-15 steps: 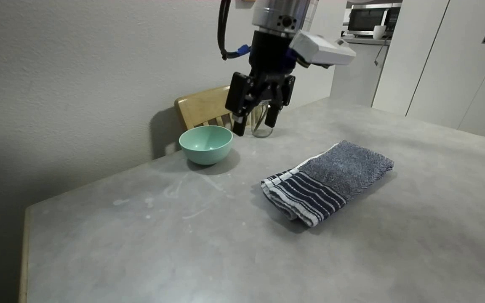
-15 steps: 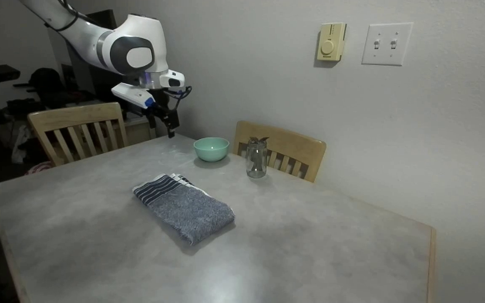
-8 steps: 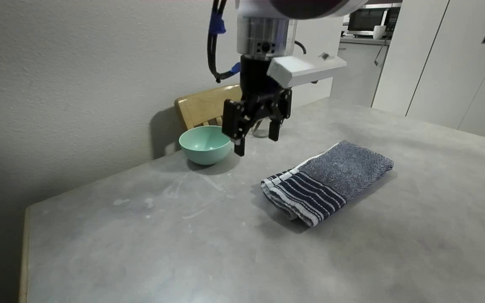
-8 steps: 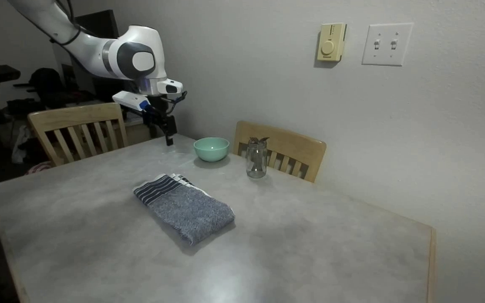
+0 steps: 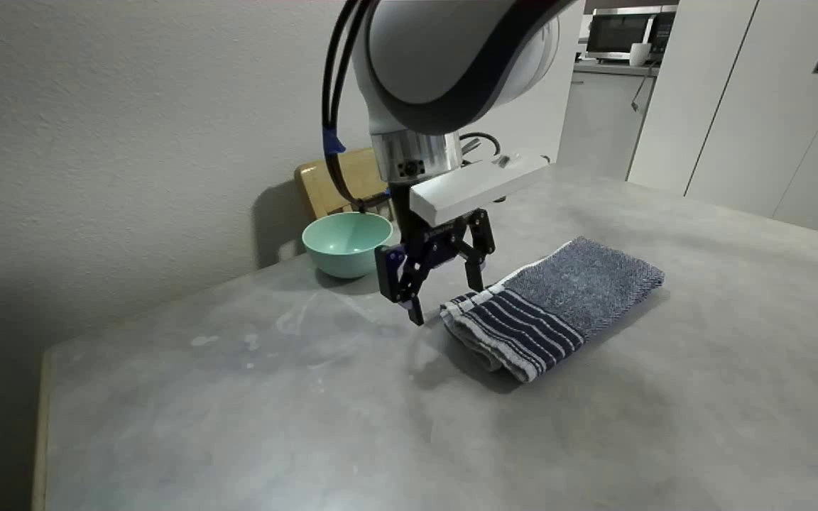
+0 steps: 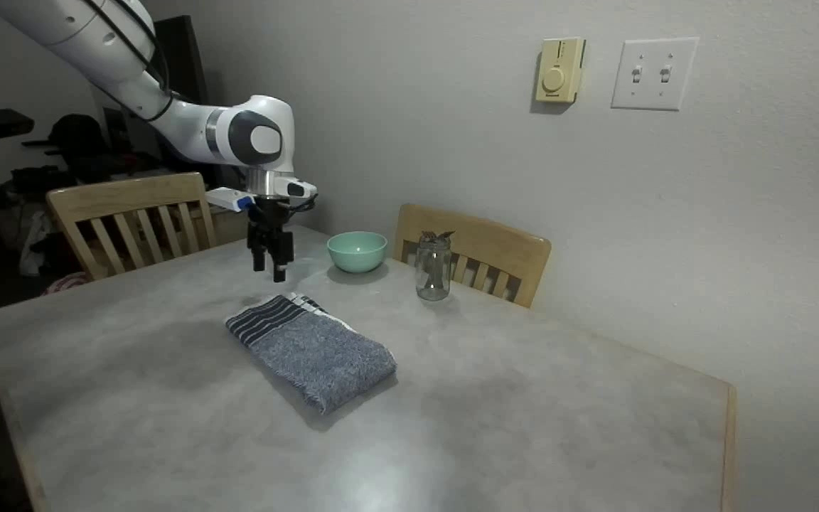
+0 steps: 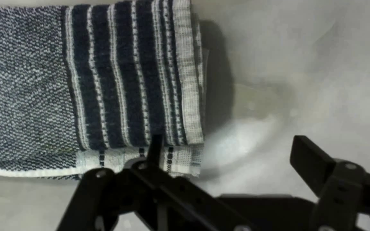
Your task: Unfold the grey towel on the table once.
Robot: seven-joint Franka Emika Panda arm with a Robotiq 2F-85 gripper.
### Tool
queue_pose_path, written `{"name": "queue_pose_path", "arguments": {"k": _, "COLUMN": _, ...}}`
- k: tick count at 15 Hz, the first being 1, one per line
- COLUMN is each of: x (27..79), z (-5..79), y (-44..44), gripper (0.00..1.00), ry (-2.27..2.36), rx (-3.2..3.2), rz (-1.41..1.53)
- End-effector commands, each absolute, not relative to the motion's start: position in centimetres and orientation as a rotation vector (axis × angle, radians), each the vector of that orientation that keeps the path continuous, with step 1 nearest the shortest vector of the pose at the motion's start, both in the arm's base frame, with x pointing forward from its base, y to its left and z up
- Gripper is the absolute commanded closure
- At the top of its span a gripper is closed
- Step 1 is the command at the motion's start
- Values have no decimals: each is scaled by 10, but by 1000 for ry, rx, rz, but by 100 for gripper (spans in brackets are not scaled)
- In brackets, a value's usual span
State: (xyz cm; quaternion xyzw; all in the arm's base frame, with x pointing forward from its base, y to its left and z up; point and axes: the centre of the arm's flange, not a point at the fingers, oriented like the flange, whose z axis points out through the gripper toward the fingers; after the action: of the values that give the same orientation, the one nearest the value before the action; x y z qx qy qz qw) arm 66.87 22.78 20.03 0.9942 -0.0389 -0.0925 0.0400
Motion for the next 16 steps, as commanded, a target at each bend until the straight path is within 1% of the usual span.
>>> {"name": "queue_pose_path", "arguments": {"k": 1, "x": 676, "z": 206, "y": 226, "gripper": 0, "ry": -263, "rx": 2947, "rz": -367}}
{"name": "queue_pose_path", "arguments": {"k": 5, "x": 671, "z": 211, "y": 214, "gripper": 0, "ry": -421, "rx": 2851, "rz": -448}}
{"name": "queue_pose_path", "arguments": {"k": 9, "x": 669, "z": 195, "y": 200, "gripper": 0, "ry": -566, "rx": 2758, "rz": -527}}
{"name": "queue_pose_path", "arguments": {"k": 16, "x": 682, "z": 164, "y": 202, "gripper": 0, "ry": -619, "rx": 2726, "rz": -552}}
